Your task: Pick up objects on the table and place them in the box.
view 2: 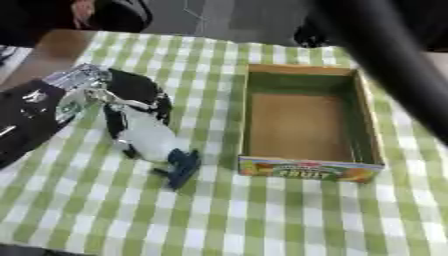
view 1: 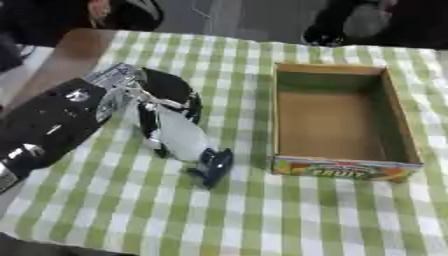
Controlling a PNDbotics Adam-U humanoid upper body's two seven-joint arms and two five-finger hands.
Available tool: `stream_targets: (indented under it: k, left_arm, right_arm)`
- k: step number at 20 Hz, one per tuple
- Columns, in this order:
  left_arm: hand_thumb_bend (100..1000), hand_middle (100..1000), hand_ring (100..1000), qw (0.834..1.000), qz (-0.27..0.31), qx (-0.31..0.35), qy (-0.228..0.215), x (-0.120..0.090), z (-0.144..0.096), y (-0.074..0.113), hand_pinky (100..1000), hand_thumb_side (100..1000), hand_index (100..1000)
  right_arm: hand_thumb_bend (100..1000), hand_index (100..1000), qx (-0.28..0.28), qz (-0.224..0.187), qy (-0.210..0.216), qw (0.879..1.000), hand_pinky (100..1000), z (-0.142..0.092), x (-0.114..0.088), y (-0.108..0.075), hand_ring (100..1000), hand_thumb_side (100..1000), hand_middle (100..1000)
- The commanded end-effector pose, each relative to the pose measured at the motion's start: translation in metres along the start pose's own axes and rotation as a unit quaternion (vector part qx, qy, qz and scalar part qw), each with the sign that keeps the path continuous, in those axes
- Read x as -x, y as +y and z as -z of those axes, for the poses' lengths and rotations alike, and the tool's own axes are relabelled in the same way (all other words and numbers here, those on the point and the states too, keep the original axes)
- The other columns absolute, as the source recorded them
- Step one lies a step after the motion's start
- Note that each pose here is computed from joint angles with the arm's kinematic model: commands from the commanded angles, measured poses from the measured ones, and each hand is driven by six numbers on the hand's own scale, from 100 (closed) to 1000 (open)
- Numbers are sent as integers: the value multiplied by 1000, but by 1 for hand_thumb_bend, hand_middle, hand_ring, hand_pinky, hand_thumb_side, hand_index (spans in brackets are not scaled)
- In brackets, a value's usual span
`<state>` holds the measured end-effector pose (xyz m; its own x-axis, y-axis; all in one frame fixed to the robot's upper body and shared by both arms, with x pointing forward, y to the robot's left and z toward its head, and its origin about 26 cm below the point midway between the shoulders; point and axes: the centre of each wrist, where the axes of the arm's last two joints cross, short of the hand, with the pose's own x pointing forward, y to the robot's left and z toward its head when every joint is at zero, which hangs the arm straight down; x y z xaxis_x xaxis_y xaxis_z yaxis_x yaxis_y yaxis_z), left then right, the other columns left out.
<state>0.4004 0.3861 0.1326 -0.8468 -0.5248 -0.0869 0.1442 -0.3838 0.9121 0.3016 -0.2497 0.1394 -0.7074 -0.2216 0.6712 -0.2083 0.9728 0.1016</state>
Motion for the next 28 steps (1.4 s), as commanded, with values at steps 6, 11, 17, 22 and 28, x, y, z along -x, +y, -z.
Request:
stream_targets:
  k: [6,11,17,22,28]
  left_arm:
    - [292,327,100,998,-53,-26,7,16,-21,-1,100,658,451]
    - [151,254,100,996,-75,-41,13,21,-28,-1,100,850,394]
    - [150,148,100,994,-97,-35,24,27,-36,-5,100,835,318]
    - [147,122,100,991,-124,-37,37,33,-45,-11,100,819,291]
    - [142,110,100,990,-130,-20,49,39,-54,-6,100,806,283]
  right_arm:
    - [161,782,-8,0,-15,1000,535,5,-7,2,701,1000,713]
    - [161,782,-8,0,-16,1000,535,5,-7,2,701,1000,713]
    - [160,781,-8,0,-15,1000,536,5,-7,1,701,1000,712]
    - [160,781,-7,0,-14,1000,536,5,-7,1,702,1000,712]
    - [160,781,-7,-1,-14,1000,536,4,-7,1,702,1000,712]
